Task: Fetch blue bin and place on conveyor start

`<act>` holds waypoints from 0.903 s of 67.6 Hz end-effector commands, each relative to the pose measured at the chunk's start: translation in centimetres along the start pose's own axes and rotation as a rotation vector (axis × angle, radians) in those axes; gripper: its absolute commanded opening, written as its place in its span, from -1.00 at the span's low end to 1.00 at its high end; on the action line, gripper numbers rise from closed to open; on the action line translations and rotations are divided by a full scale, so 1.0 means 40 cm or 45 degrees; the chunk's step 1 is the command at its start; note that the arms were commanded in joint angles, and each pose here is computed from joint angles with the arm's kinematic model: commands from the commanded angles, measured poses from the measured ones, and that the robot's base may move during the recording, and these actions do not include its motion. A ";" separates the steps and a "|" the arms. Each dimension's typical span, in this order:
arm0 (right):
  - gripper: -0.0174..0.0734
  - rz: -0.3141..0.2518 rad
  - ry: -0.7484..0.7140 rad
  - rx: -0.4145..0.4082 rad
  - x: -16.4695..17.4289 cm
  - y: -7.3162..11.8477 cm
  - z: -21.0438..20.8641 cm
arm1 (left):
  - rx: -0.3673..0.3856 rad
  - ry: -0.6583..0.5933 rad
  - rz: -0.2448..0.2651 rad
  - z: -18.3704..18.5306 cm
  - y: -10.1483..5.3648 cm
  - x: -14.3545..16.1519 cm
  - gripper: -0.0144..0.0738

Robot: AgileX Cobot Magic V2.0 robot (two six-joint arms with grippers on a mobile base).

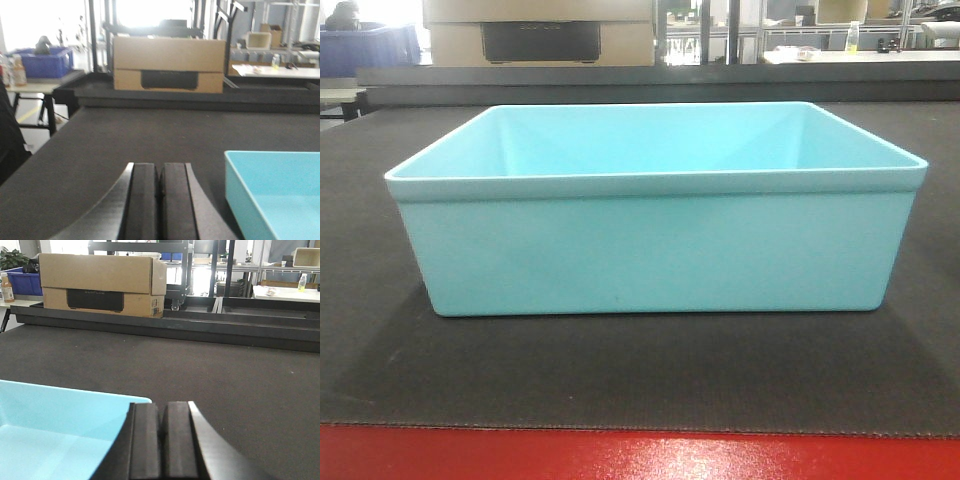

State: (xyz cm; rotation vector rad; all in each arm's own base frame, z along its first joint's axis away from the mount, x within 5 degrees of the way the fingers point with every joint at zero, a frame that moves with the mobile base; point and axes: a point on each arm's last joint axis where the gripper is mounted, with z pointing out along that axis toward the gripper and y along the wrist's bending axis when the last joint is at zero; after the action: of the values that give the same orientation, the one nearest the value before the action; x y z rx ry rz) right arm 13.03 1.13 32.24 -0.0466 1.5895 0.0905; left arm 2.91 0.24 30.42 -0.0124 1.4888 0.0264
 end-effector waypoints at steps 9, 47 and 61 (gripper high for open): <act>-0.97 -0.017 -0.035 0.000 -0.005 0.000 -0.002 | -0.083 0.004 0.025 0.036 0.003 0.155 -0.92; -0.97 -0.017 -0.044 -0.001 -0.006 0.000 -0.003 | -0.091 0.041 0.020 0.048 0.004 0.241 -0.92; -0.97 -0.017 -0.044 -0.001 -0.006 0.000 -0.003 | -0.091 0.041 0.020 0.048 0.004 0.241 -0.92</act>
State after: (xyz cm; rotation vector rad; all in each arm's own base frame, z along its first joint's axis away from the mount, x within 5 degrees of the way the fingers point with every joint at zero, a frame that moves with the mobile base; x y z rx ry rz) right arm 13.03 1.14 32.31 -0.0485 1.5819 0.0895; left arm 5.68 0.55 20.63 -0.0579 1.5543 0.0911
